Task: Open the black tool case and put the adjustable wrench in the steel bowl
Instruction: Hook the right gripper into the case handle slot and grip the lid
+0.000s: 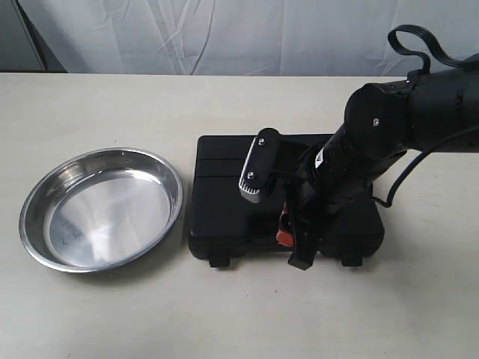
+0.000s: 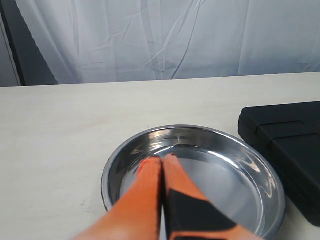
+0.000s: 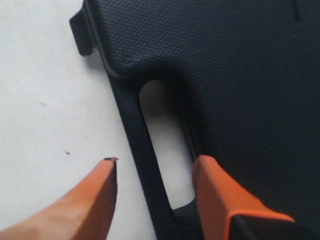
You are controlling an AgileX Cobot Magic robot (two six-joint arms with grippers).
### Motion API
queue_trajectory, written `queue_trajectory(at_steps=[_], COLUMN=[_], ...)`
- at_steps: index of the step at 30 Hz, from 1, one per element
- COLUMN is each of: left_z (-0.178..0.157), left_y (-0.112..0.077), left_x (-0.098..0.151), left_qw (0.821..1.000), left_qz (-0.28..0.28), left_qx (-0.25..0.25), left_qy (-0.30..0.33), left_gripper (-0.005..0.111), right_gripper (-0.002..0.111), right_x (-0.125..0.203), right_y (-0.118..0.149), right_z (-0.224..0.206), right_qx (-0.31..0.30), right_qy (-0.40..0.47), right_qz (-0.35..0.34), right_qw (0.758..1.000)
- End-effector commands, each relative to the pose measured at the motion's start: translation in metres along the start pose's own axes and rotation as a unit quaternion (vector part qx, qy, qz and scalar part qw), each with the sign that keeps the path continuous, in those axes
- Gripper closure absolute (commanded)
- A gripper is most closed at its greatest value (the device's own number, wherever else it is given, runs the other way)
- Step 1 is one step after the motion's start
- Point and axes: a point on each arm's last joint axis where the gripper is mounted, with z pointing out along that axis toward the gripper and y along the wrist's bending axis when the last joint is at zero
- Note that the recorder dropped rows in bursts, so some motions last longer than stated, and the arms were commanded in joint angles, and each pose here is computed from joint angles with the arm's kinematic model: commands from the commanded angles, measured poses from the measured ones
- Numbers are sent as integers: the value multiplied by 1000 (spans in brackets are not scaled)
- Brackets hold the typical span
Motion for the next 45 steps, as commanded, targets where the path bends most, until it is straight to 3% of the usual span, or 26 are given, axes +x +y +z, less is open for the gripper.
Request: queue_trajectory(at_steps=[1, 9, 23, 30, 45], left_z=[0, 0, 0, 0, 0], left_y=[0, 0, 0, 0, 0], left_x=[2, 2, 2, 2, 2], left_qw=[1000, 1000, 1000, 1000, 1000], left_qz=[1, 1, 1, 1, 1], left_qx=[0, 0, 0, 0, 0], left_qy=[1, 1, 1, 1, 1], left_gripper=[107, 107, 107, 107, 107], right_gripper=[61, 61, 61, 61, 61], right_x=[-3, -5, -8, 1, -2], right_y=[-6, -8, 7, 10, 6], right_z=[-1, -1, 2, 26, 26], right_qx=[34, 51, 10, -14, 10], right_qy=[-10, -22, -8, 24, 8], right_qz=[-27, -31, -30, -30, -35], right_qw=[999, 998, 999, 999, 999])
